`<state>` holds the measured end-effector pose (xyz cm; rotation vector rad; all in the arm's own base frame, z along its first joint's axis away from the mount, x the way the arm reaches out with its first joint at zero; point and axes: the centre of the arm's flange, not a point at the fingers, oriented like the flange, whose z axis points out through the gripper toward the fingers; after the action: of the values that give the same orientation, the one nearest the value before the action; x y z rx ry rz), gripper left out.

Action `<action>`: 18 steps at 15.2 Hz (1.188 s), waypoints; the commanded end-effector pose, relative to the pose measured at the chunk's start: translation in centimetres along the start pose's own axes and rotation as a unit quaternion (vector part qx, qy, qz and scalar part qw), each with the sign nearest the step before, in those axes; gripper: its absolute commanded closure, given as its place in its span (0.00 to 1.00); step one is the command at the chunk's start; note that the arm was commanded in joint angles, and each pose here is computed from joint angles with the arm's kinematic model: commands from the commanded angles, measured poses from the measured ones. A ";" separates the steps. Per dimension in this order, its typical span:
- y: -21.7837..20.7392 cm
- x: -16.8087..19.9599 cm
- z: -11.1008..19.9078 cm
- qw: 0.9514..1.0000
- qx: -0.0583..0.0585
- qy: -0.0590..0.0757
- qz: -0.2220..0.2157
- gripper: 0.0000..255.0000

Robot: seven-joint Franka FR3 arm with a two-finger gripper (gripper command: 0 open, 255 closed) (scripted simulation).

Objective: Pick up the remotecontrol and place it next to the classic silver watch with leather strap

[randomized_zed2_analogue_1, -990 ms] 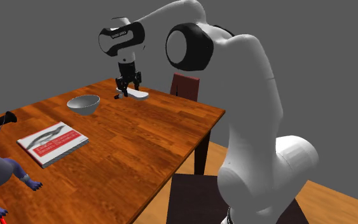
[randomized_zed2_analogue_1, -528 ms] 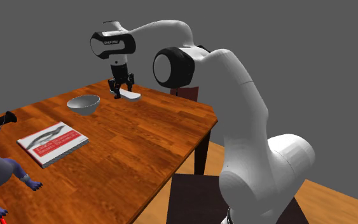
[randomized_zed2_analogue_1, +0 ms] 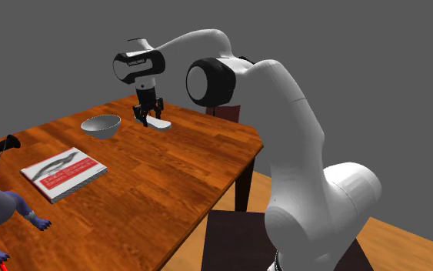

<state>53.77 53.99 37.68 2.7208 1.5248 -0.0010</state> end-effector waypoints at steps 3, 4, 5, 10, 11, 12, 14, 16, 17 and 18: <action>-0.1 0.0 2.1 1.000 0.000 0.000 0.000 1.00; -0.1 0.0 2.6 1.000 0.000 0.000 0.000 1.00; -0.1 0.0 3.3 1.000 0.000 0.000 0.000 1.00; -0.1 0.0 3.3 1.000 0.000 0.000 0.000 1.00; -0.1 0.0 3.3 1.000 0.000 0.000 0.000 1.00; -0.1 0.0 3.3 1.000 0.000 0.000 0.000 1.00; -0.1 0.0 3.3 1.000 0.000 0.000 0.000 0.00; -0.1 0.0 3.3 1.000 0.000 0.000 0.000 0.00; -0.1 0.0 3.3 1.000 0.000 0.000 0.000 0.00; -0.1 0.0 3.3 1.000 0.000 0.000 0.000 0.00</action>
<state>53.72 53.96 34.35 2.7210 1.5251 0.0005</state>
